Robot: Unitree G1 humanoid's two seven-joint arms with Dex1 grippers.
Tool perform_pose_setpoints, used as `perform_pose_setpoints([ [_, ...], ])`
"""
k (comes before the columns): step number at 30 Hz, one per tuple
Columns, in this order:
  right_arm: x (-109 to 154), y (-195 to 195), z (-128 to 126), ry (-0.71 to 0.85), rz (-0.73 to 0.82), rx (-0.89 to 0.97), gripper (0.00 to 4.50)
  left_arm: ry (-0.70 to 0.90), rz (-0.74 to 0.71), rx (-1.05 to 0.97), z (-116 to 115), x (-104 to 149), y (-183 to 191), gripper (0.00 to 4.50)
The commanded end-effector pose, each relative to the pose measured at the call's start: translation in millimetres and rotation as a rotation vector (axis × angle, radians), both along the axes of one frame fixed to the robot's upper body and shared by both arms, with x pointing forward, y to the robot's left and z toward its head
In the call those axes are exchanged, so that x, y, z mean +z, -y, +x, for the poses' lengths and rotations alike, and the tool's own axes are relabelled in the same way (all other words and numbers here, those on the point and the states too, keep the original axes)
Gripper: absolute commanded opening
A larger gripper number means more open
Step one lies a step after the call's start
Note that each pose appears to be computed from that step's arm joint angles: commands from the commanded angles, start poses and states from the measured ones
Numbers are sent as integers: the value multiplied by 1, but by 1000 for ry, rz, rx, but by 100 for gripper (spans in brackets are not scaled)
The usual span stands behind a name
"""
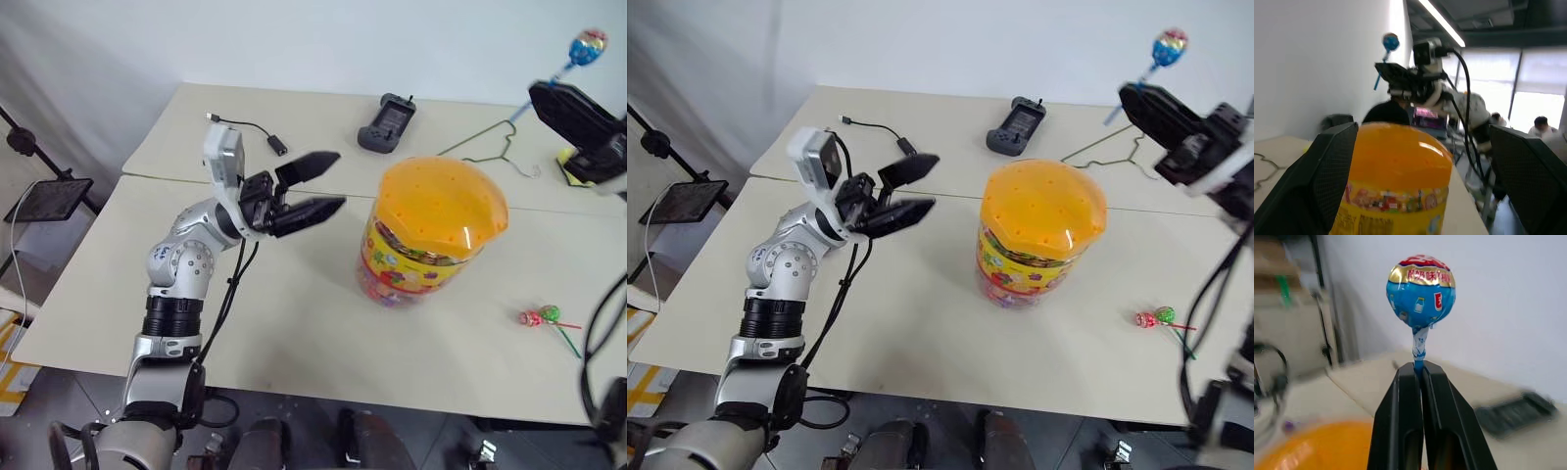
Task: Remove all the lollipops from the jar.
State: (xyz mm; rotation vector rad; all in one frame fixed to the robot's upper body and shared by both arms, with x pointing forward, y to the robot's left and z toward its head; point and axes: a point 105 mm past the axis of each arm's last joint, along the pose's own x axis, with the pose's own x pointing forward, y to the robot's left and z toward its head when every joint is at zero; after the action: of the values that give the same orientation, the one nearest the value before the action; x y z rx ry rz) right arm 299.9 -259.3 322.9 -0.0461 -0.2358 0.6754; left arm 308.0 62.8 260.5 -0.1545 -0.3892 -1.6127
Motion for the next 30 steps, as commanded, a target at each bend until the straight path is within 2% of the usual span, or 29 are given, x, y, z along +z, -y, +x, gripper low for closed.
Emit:
perform_pose_setpoints([
  [1,-40,62,-2,-254,-183,-279,3,92,92,-39,-8,-3,4,450],
  [3,-74,100,-13,-417,-335,-460,3,144,214,-48,-11,-18,4,450],
  [5,-111,132,-30,-629,-437,-623,3,131,254,-61,-12,-26,2,450],
  [8,-140,143,-41,-669,-575,-648,3,112,253,-74,-14,-27,0,450],
  [13,-177,151,-52,-742,-474,-667,3,121,268,-78,-15,-28,4,450],
  [14,-179,154,-54,-739,-466,-680,24,124,273,-78,-16,-28,4,450],
  [17,-178,159,-60,-706,-460,-682,91,131,276,-81,-19,-28,1,450],
  [21,-158,157,-57,-570,-430,-646,216,133,265,-60,-18,-26,-2,450],
  [24,-126,131,-51,-328,-404,-492,312,119,224,-33,-16,-19,-6,450],
  [26,-98,102,-55,-107,-343,-337,377,118,196,2,-14,-12,-12,450],
  [28,-82,76,-58,7,-307,-213,442,103,227,92,-6,-12,-27,450],
  [30,-75,57,-59,44,-274,-128,447,108,268,157,-1,-16,-39,450],
])
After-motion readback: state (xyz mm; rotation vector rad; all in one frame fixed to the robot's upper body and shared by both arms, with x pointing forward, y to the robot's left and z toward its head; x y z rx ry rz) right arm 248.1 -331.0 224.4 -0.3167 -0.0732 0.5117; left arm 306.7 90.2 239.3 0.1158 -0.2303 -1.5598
